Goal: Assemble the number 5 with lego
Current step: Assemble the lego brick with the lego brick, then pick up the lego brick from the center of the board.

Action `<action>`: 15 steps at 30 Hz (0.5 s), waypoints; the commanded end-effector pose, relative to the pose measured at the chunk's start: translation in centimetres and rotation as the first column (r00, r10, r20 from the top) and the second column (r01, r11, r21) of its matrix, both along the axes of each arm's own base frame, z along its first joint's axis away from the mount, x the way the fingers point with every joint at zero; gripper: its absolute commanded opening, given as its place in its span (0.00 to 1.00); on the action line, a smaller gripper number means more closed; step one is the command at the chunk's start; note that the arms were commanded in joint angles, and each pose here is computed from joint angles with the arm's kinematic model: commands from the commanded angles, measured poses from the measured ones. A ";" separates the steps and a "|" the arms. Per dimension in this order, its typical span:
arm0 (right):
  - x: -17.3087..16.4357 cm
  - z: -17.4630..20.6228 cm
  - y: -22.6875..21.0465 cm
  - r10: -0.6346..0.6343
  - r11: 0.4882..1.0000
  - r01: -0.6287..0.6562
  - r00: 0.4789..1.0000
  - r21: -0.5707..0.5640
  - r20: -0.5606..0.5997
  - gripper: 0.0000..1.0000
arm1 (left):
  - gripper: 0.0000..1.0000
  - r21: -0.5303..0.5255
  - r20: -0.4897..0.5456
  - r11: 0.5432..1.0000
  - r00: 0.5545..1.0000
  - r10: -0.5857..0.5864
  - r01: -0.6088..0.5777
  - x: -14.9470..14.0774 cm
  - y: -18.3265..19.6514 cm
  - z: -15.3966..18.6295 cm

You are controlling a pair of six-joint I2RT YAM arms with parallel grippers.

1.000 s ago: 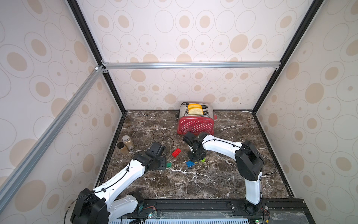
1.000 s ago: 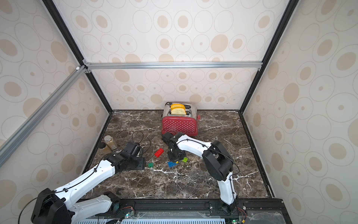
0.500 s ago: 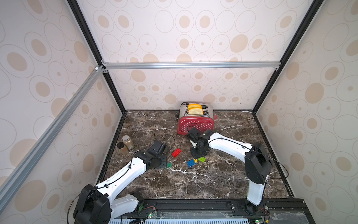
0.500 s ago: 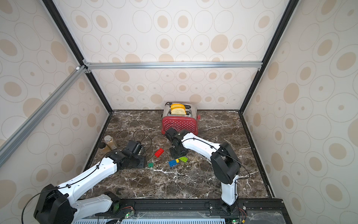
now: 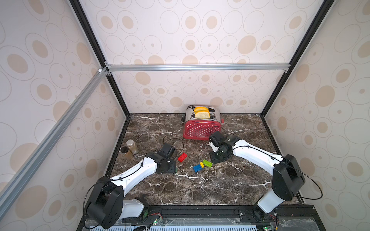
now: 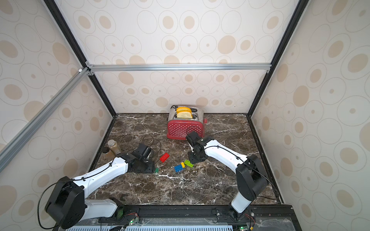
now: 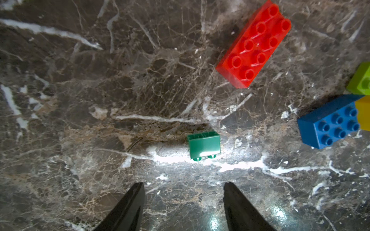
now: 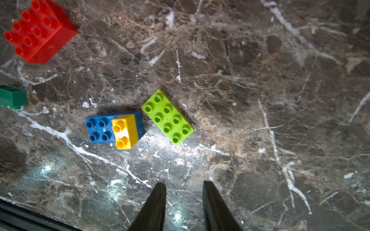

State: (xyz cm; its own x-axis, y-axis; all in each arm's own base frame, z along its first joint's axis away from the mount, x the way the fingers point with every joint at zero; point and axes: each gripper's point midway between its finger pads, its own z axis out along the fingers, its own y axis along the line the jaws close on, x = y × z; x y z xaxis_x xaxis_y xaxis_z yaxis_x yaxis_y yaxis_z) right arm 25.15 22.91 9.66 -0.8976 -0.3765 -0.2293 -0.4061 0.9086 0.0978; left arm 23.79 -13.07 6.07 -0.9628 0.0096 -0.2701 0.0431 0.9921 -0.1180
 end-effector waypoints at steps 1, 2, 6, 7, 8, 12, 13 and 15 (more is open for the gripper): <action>-0.2 0.2 -0.7 0.006 1.000 -0.006 1.000 0.015 0.013 0.36 | 0.66 -0.027 0.003 1.000 1.000 0.005 -0.005 1.4 -1.2 0.7; -0.2 0.1 -1.0 0.001 1.000 -0.002 1.000 0.016 0.010 0.36 | 0.67 -0.017 -0.008 1.000 1.000 0.004 -0.004 1.6 -1.3 0.5; -0.5 -0.4 -1.8 -0.015 1.000 0.015 1.000 0.022 0.005 0.36 | 0.67 0.030 -0.072 1.000 0.997 0.000 0.002 1.7 -1.4 -0.5; -0.6 -0.4 -1.9 -0.017 1.000 0.017 1.000 0.025 0.002 0.36 | 0.67 0.040 -0.086 0.999 0.996 -0.003 0.006 1.8 -1.4 -0.7; -0.6 -0.5 -2.0 -0.020 0.999 0.020 1.000 0.026 0.000 0.36 | 0.67 0.052 -0.096 0.999 0.995 0.000 0.005 1.8 -1.3 -0.9; -0.8 -0.8 -2.4 -0.028 0.999 0.028 1.000 0.025 -0.003 0.36 | 0.67 0.074 -0.141 0.997 0.990 0.000 0.011 1.7 -1.4 -1.8; -0.8 -0.9 -2.5 -0.031 0.999 0.031 1.000 0.026 -0.004 0.36 | 0.67 0.083 -0.149 0.996 0.989 0.001 0.011 1.7 -1.4 -2.1; -0.8 -1.0 -2.6 -0.037 0.999 0.037 0.999 0.029 -0.007 0.36 | 0.67 0.092 -0.155 0.996 0.988 0.001 0.013 1.7 -1.3 -2.4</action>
State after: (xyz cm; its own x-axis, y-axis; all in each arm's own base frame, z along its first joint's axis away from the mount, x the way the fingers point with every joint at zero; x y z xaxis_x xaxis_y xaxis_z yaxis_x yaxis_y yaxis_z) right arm 24.38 20.60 8.24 -0.9133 -0.3431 -0.2194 -0.3740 0.9198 0.1187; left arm 25.48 -14.50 3.40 -0.9905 0.0318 -0.1337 0.0395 0.9977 -0.0547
